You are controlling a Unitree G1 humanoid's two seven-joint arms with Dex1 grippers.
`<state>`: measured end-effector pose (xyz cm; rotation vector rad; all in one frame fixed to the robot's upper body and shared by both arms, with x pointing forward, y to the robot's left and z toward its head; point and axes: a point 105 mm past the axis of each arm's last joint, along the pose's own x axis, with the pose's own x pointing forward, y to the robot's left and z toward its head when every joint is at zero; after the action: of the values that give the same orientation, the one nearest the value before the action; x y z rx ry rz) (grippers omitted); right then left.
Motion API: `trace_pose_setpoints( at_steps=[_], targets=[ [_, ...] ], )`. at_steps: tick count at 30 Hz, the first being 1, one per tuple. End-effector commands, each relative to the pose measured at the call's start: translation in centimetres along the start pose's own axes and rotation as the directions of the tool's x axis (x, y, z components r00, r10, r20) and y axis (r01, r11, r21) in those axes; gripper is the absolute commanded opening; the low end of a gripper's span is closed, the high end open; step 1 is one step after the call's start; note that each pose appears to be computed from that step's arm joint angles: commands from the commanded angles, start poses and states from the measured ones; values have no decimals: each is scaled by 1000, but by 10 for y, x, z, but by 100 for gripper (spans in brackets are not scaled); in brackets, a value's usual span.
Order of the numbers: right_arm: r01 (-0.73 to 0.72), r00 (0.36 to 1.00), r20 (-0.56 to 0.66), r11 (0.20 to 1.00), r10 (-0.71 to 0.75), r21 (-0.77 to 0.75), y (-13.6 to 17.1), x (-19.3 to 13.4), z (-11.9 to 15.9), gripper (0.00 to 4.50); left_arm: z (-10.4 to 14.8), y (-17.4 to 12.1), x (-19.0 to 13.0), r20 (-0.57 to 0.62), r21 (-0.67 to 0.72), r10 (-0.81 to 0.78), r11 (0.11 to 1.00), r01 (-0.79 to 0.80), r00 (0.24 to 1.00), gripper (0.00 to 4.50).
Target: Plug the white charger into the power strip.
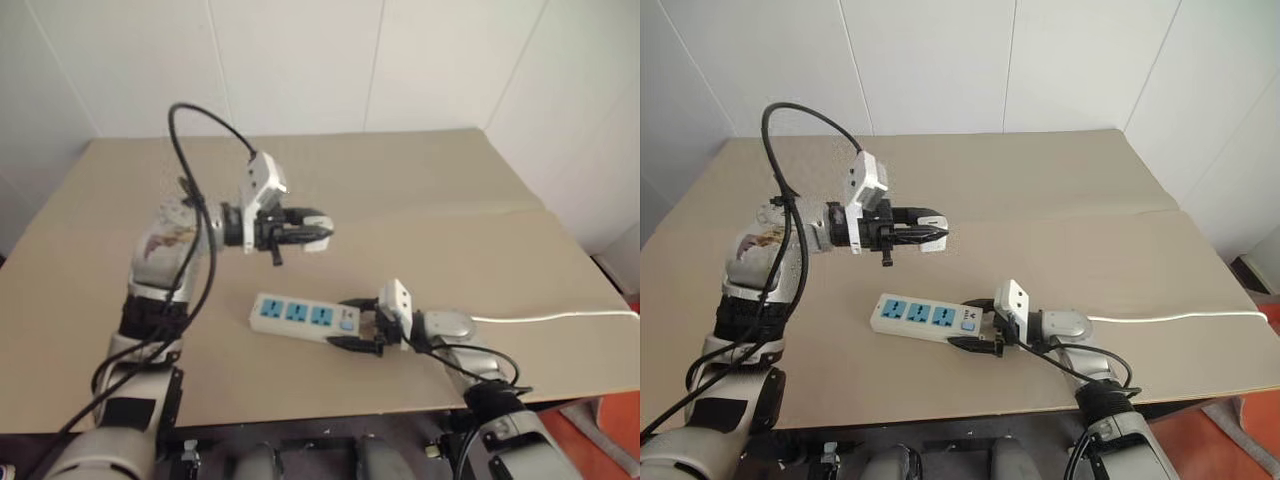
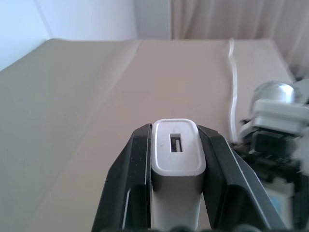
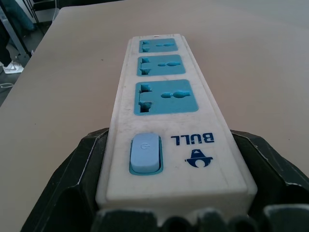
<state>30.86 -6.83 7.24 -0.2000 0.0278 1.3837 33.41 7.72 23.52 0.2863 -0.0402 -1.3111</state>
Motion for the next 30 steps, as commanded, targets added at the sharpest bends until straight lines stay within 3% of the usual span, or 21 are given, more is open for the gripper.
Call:
trace_pose_setpoints(
  at_steps=[1,7,9,17,30],
  targets=[
    [-43,996,-82,999,45,32,7,5,-20,342,7,-26,7,76,110,-83,991,74,994,103],
    [-55,994,-91,998,58,27,3,7,-20,342,-1,-40,22,299,99,-22,995,-8,954,103],
    [-66,994,-91,998,68,25,4,9,-20,342,-8,-50,21,335,99,-79,994,49,939,103],
    [-77,993,-92,997,80,30,7,10,-21,342,-34,-67,11,226,81,-256,966,244,940,103],
    [-87,992,-87,995,90,41,11,11,-21,342,-61,-64,4,159,90,-321,946,311,933,103]
  ],
)
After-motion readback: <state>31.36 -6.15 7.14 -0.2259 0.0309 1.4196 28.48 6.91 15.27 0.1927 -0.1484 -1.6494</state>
